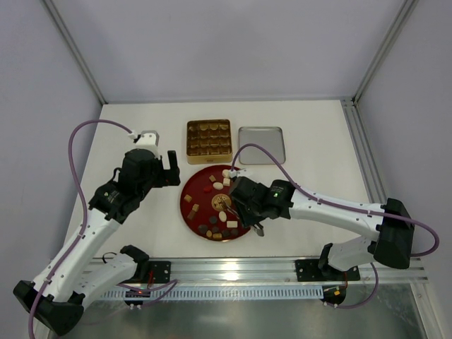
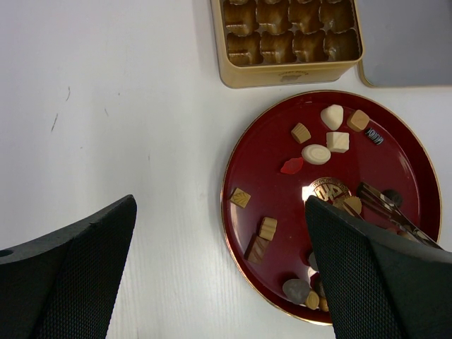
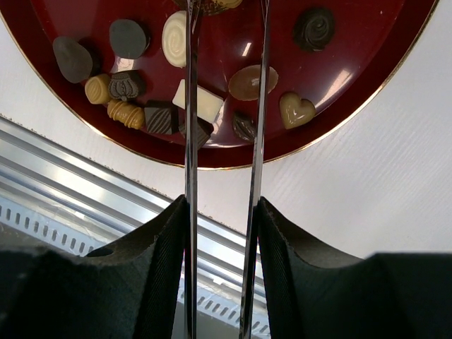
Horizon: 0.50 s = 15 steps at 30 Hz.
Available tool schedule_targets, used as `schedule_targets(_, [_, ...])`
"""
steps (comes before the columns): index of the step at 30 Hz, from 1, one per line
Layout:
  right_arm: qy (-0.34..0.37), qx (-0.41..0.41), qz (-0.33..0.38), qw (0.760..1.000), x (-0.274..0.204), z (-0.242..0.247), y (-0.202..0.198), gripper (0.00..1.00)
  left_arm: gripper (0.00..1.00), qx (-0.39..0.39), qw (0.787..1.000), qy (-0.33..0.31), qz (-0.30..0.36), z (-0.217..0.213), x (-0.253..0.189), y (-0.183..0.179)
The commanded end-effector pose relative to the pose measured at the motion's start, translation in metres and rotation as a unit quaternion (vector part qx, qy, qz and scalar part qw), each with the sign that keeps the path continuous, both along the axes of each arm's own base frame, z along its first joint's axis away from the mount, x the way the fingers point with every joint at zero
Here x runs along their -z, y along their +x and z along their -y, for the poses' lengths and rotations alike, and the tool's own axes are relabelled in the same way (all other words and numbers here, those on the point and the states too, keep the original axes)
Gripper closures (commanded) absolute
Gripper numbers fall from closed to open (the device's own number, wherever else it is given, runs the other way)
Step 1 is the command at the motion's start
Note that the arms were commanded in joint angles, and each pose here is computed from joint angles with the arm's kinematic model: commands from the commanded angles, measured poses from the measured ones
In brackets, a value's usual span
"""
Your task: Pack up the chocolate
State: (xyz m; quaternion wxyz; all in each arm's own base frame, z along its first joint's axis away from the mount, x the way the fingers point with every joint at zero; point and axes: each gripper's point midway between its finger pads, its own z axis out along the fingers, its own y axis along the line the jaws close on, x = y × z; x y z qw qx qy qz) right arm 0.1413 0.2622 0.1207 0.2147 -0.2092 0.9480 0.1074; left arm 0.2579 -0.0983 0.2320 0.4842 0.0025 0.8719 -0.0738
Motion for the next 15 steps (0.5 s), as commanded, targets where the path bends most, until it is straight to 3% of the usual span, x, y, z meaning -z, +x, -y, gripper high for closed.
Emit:
schedule_targets(1, [0.014, -0.002, 0.005, 1.0, -0.003, -0.008, 0.002, 0.55, 0.0, 0.0, 1.0, -0.002, 0.016, 0.001, -0.007, 0.004])
schedule_targets(6, [0.012, -0.003, 0.006, 1.0, -0.006, -0.008, 0.002, 0.66, 0.0, 0.001, 1.0, -0.003, 0.015, 0.002, -0.006, 0.005])
schedule_targets(15, [0.022, -0.003, 0.029, 0.999, -0.028, -0.011, 0.01, 0.67, 0.0, 0.0, 1.0, -0.003, 0.015, 0.001, -0.006, 0.005])
